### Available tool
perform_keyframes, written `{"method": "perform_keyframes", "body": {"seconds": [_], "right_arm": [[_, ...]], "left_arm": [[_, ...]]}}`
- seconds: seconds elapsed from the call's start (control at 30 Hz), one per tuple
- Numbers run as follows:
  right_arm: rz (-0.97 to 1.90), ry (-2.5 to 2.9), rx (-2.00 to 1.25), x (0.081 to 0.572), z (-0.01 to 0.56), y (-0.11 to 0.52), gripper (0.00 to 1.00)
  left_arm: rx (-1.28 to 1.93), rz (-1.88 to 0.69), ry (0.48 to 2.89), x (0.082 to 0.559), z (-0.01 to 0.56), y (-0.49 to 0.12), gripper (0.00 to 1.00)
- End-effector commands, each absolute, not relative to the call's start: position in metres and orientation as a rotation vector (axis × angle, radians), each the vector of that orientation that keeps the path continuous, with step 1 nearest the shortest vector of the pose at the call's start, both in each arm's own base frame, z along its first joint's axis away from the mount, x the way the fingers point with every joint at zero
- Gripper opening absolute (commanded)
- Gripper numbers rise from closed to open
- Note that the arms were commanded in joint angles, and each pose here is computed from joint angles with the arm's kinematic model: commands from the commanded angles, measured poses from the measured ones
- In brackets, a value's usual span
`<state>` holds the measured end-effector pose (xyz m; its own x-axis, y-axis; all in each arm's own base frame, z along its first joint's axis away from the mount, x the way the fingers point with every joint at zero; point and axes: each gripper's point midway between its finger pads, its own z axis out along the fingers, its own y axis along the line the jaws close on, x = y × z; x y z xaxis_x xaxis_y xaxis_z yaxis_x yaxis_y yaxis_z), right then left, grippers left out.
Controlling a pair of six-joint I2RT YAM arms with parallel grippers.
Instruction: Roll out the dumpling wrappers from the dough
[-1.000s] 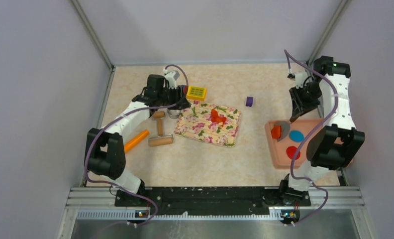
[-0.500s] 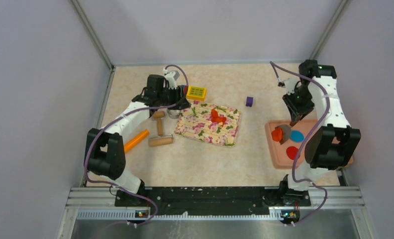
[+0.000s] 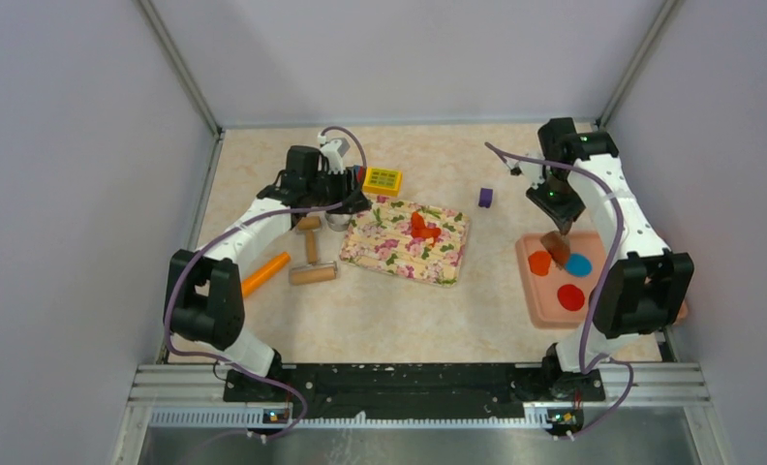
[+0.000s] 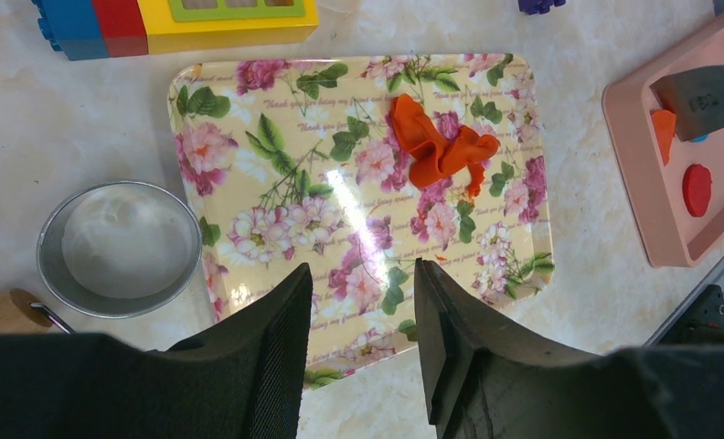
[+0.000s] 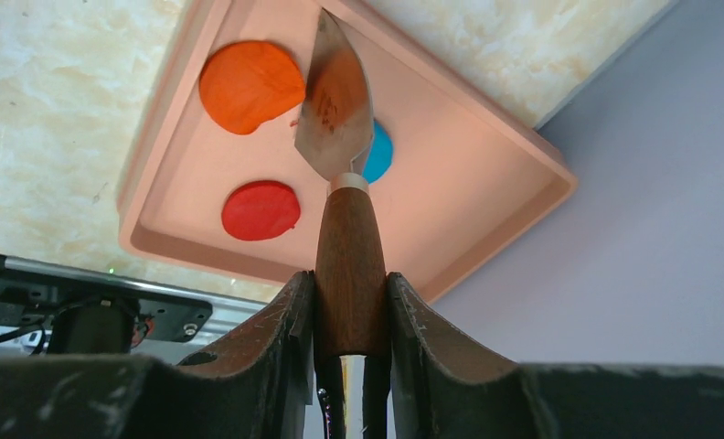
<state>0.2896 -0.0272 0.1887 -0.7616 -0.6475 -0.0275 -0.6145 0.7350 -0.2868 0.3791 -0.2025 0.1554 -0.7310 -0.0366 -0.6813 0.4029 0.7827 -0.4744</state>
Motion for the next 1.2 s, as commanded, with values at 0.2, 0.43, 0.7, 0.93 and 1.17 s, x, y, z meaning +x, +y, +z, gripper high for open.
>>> {"method": "perform_keyframes", "body": {"seconds": [0.2, 0.43, 0.7, 0.93, 1.17], "right_arm": [[-0.49, 2.622, -0.925, 0.318, 0.25, -0.024, 0.0], [-0.277, 2.516, -0.785, 0.326, 0.307, 0.006, 0.0], [0.192, 2.304, -0.881, 0.329, 0.312, 0.075, 0.0], [0.753, 2.161, -1.052, 0.293, 0.28, 0.142, 0.0], [1.162, 2.204, -1.01, 0.263, 0.219, 0.172, 0.0]], "left_arm": [[0.278, -0.84, 2.198, 0.382, 0.176, -0.207, 0.48], [0.314, -0.809, 2.191, 0.381, 0.184, -0.204, 0.48], [0.459, -0.692, 2.096, 0.378, 0.226, -0.192, 0.49], [0.486, -0.536, 2.031, 0.371, 0.248, -0.169, 0.53], [0.342, -0.458, 2.15, 0.363, 0.216, -0.141, 0.57]]}}
